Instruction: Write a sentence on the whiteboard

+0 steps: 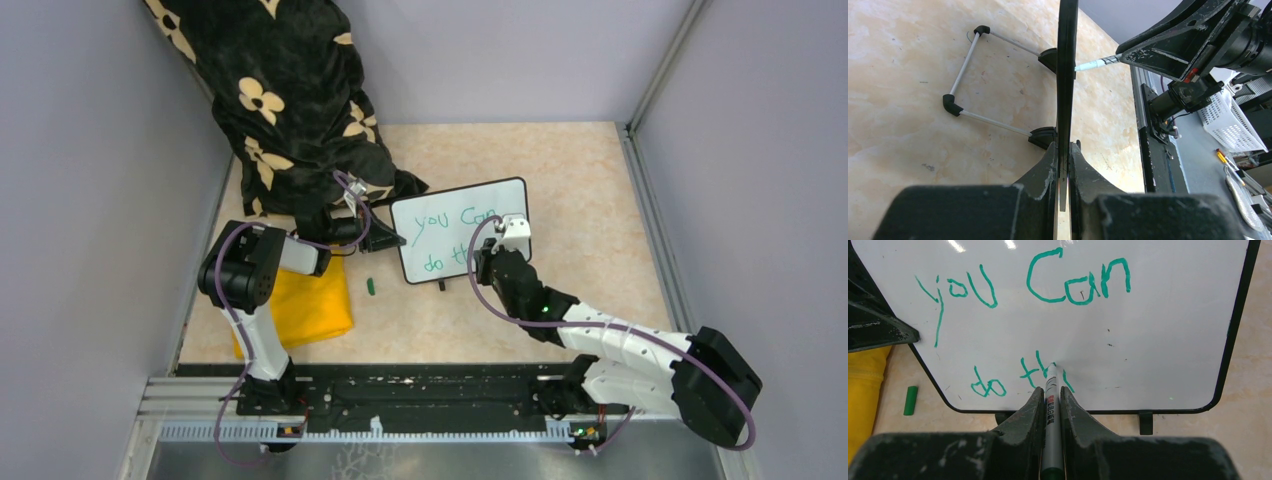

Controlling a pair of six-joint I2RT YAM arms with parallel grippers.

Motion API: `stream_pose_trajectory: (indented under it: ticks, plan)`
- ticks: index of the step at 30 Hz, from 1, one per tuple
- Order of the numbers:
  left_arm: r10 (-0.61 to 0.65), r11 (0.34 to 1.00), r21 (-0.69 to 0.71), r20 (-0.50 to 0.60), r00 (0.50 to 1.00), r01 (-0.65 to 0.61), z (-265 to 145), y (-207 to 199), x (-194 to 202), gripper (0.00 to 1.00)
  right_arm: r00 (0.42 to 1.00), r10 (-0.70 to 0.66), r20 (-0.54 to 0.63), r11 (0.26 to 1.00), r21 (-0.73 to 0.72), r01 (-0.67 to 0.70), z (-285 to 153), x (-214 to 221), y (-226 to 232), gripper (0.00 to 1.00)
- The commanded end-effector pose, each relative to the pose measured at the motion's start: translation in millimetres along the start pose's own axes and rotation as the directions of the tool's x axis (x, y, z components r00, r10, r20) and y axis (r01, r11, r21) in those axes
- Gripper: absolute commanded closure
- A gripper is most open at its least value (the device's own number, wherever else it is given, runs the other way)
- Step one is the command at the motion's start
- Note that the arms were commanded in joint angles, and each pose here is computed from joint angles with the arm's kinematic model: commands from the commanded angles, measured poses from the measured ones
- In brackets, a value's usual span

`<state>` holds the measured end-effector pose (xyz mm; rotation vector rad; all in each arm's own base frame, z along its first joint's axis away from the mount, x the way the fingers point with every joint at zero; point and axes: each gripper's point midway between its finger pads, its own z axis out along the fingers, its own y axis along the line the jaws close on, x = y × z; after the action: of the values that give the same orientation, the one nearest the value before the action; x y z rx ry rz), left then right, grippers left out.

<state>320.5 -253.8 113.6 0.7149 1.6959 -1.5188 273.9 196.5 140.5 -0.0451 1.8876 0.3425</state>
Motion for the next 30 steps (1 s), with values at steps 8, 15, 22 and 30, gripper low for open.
stream_pose_trajectory:
  ticks: [8, 15, 22, 30]
  plan:
    - [-0.110, 0.994, -0.035, -0.062, 0.992, 0.108, 5, 8, 33, 1.00, 0.996, 0.044, 0.072, 0.999, 0.016, -0.045, 2, -30, 1, 1.00]
    - [-0.112, 0.993, -0.036, -0.063, 0.992, 0.109, 5, 8, 33, 1.00, 0.997, 0.041, 0.068, 0.999, 0.024, -0.043, 0, -28, -3, 1.00]
    - [-0.111, 0.993, -0.036, -0.063, 0.992, 0.109, 5, 8, 33, 1.00, 0.997, 0.042, 0.064, 0.999, 0.031, -0.044, -2, -24, -6, 1.00]
    - [-0.111, 0.993, -0.036, -0.063, 0.992, 0.109, 5, 8, 33, 1.00, 0.998, 0.041, 0.051, 0.999, 0.027, -0.042, -2, -19, -7, 1.00]
